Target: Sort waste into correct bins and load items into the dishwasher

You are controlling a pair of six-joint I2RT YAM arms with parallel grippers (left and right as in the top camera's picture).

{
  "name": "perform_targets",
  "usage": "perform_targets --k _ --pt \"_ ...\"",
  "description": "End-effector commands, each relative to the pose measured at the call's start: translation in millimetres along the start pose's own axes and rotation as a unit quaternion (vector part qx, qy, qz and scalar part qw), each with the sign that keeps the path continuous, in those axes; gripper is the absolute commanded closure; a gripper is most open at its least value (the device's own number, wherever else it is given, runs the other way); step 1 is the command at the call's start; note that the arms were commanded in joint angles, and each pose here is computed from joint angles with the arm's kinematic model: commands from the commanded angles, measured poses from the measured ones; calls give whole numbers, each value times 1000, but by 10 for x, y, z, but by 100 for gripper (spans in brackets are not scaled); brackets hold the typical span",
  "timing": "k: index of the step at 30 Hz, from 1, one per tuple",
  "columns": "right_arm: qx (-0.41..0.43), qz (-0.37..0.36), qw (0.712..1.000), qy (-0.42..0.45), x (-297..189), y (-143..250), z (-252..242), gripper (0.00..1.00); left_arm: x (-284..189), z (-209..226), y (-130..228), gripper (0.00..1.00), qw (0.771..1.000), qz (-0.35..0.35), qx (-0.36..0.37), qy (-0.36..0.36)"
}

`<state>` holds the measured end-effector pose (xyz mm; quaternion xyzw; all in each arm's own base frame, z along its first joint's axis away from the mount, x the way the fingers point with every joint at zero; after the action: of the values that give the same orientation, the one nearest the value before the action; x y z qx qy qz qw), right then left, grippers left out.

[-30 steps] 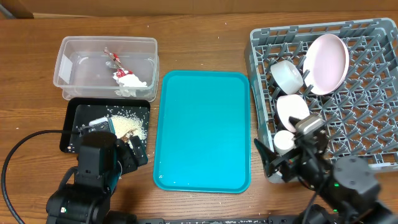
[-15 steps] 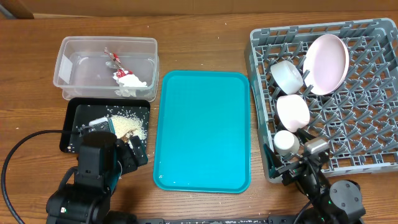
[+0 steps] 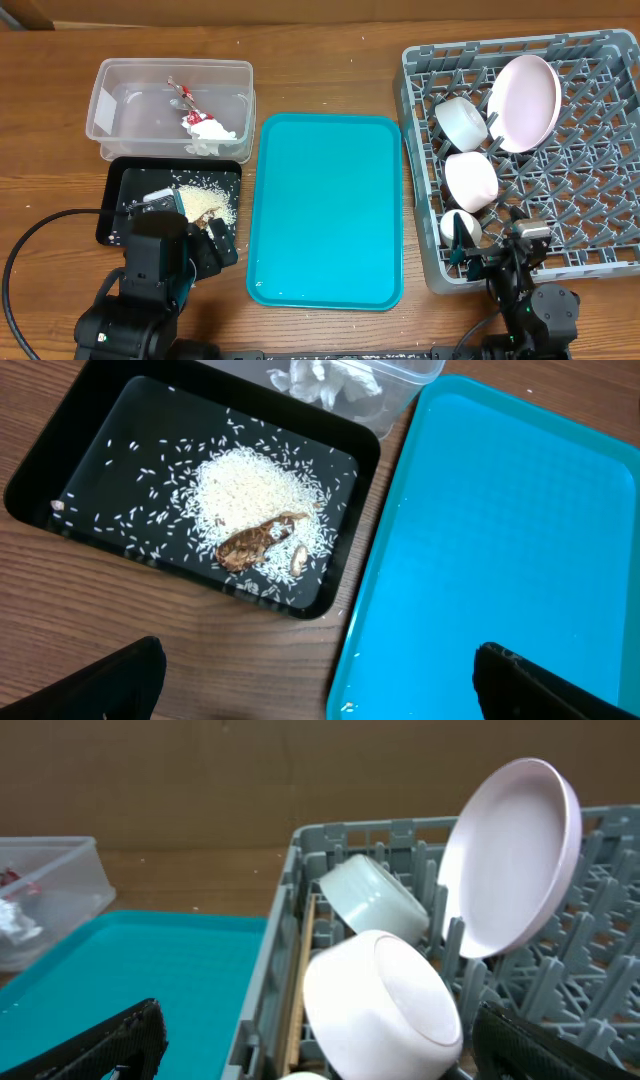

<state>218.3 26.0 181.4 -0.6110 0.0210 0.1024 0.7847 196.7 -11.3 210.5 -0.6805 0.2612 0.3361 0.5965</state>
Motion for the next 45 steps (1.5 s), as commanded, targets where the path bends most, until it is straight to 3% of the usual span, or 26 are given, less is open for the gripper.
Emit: perform_targets --k 1,8,45 --pt "0 -25 1000 11 56 3 -85 0 -16 18 -17 0 1000 -8 -7 -6" --pt "-7 -100 995 2 157 -73 -127 0 -16 18 -17 0 1000 -8 -7 -6" --pt "-3 -77 997 26 170 32 -214 0 -11 18 -17 0 1000 -7 -7 -7"
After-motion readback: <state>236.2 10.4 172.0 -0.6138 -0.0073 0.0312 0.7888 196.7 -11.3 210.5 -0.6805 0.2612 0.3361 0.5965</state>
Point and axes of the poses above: each gripper's point midway between its finger pads, its own x axis out along the fingers, its own z axis along the line the jaws close on, y = z × x, the point moved 1 cm from there along -x, back along the fingers, and after that the axes turned 10 degrees about x, right-handed, at the moved point
